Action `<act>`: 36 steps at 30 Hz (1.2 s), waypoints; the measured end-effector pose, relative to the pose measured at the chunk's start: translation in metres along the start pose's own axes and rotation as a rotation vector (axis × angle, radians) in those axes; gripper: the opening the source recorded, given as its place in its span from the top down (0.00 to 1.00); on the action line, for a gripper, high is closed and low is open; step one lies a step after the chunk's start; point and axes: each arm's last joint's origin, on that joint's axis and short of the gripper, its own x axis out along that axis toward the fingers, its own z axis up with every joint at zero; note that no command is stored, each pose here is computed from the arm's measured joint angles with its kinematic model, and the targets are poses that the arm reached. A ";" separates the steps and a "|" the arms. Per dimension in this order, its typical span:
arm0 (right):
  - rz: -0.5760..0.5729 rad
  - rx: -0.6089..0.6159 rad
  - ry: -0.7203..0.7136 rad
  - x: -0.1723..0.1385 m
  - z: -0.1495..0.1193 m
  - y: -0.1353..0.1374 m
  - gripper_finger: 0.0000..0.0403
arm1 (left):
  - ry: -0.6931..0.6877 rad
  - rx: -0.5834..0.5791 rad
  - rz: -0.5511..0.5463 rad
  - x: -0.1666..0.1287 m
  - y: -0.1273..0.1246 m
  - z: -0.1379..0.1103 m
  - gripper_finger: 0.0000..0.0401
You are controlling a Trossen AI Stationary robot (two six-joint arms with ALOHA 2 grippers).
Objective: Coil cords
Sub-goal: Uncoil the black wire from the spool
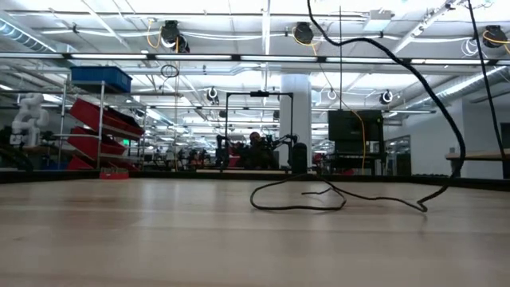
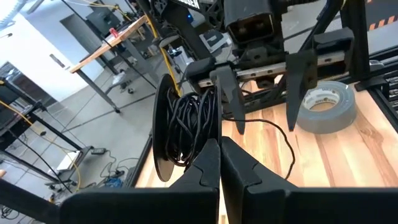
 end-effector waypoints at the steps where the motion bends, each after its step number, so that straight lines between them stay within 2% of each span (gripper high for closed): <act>1: -0.002 -0.001 0.002 0.001 0.000 -0.001 0.47 | 0.000 0.000 0.000 0.000 0.000 0.000 1.00; 6: -0.022 0.011 0.003 0.005 0.000 -0.005 0.57 | 0.000 0.000 0.000 0.000 0.000 0.000 1.00; 14: -0.027 0.004 0.003 0.005 0.000 -0.005 0.93 | 0.000 0.000 -0.002 0.000 0.000 0.000 1.00; 16: -0.027 -0.005 0.003 0.005 0.000 -0.005 0.98 | -0.002 -0.001 -0.012 0.000 0.000 0.000 1.00; 24: -0.002 0.001 -0.020 -0.006 0.007 -0.006 1.00 | -0.008 -0.014 -0.100 0.000 -0.003 -0.001 1.00; 30: 0.032 0.011 -0.059 -0.024 0.018 -0.007 1.00 | 0.043 -0.019 -0.138 -0.001 -0.005 -0.008 1.00; 36: 0.041 -0.043 -0.091 -0.030 0.030 -0.009 1.00 | 0.041 -0.031 -0.225 0.002 -0.009 -0.008 1.00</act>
